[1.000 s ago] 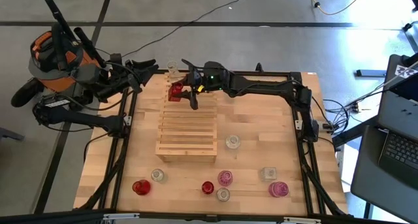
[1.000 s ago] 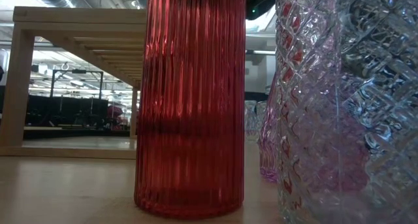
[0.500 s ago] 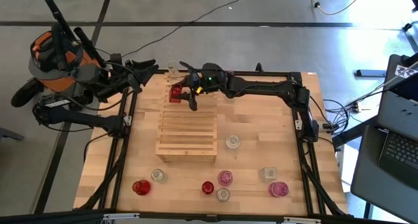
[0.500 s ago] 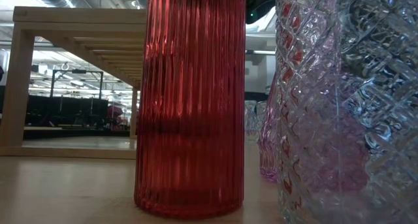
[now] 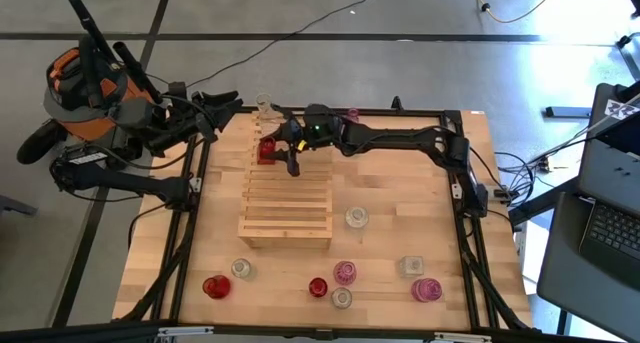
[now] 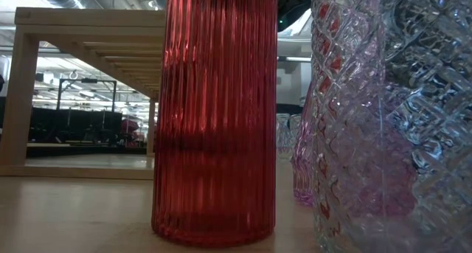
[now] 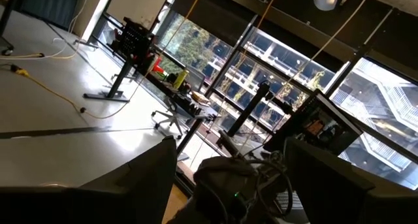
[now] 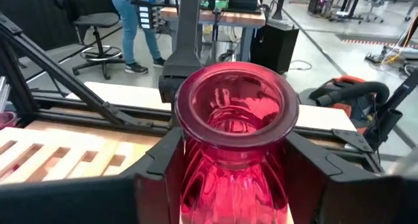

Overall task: Sort vases onto shelf
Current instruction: Put the red vase on the shelf, then put the transparent vase on the shelf aligned with the other transparent vase

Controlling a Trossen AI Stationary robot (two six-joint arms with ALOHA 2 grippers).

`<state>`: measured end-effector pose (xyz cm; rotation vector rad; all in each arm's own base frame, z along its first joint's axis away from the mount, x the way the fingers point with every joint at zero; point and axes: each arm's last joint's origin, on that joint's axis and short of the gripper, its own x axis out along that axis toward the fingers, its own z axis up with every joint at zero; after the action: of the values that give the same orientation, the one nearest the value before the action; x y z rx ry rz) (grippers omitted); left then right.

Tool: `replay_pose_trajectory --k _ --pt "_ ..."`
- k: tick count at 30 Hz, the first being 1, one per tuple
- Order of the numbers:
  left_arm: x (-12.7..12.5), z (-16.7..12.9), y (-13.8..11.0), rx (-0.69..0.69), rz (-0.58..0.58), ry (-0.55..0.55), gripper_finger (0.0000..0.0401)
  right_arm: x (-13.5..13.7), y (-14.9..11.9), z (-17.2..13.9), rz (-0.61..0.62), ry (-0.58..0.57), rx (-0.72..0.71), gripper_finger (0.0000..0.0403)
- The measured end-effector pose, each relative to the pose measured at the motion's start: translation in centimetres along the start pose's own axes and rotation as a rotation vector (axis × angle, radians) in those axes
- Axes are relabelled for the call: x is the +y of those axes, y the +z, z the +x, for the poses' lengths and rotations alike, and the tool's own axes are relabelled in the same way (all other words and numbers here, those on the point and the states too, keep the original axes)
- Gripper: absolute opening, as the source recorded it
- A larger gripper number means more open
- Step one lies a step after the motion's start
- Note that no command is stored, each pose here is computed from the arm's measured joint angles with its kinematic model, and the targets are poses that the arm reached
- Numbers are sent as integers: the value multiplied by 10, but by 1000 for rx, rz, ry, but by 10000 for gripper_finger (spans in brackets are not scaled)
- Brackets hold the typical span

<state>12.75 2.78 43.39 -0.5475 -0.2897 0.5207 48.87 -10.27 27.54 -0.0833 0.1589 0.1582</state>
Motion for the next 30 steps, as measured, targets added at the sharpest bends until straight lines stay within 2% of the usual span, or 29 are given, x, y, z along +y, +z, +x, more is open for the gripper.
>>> replay_pose_trajectory --k 8,19,27,30 --pt "0 0 0 0 0 0 275 -3 1 0 -5 -79 -6 172" --pt "0 0 0 0 0 0 275 -3 1 0 4 -74 -14 176" --pt "0 0 0 0 0 0 275 -9 2 -3 45 -87 -23 250" --pt "0 0 0 -1 -1 0 275 -10 6 -3 41 -87 -32 263"
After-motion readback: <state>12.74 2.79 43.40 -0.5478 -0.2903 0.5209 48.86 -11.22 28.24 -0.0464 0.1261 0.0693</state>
